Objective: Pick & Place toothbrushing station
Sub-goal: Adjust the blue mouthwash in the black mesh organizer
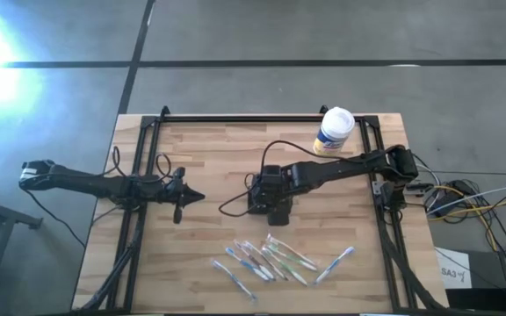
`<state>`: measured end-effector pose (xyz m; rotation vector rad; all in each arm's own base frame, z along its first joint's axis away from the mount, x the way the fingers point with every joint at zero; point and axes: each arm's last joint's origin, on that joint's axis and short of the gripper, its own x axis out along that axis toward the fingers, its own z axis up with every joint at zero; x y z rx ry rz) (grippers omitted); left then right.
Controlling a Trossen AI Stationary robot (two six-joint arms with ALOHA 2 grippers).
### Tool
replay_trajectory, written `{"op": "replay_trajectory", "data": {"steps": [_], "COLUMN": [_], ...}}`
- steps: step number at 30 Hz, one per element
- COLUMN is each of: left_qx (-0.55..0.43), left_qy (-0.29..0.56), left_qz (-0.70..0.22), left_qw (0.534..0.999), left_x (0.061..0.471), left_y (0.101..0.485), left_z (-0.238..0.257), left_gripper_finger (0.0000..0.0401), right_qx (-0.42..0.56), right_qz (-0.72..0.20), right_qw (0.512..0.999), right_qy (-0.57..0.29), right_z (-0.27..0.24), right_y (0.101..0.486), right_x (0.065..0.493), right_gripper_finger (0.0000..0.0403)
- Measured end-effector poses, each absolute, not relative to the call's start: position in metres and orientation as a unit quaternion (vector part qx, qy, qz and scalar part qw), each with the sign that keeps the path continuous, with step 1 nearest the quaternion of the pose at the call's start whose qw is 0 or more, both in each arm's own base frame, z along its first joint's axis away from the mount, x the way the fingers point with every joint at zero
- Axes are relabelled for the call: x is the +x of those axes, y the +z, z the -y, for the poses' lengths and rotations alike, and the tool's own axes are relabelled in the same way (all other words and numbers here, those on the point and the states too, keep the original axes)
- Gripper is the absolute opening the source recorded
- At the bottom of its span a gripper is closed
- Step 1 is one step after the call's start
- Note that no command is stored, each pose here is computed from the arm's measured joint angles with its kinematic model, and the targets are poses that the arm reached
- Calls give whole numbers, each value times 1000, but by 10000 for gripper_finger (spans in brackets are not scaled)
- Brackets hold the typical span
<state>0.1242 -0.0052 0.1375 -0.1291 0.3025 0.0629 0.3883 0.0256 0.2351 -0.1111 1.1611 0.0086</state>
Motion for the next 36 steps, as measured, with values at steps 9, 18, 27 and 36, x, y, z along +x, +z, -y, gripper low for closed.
{"op": "replay_trajectory", "data": {"steps": [9,18,27,36], "left_qx": [-64,-64,-64,-64], "left_qy": [31,31,31,31], "left_qz": [-150,-150,-150,-150], "left_qw": [986,986,986,986], "left_x": [124,124,124,124], "left_y": [138,138,138,138], "left_z": [5,5,5,5], "left_gripper_finger": [23,23,23,23], "right_qx": [-62,-64,-67,-72], "right_qz": [-548,-549,-550,-551], "right_qw": [834,833,832,831], "right_qy": [-9,-11,-12,-21], "right_z": [-23,-18,-16,-15], "right_y": [235,235,234,234], "right_x": [388,388,388,388], "right_gripper_finger": [8,8,8,8]}}
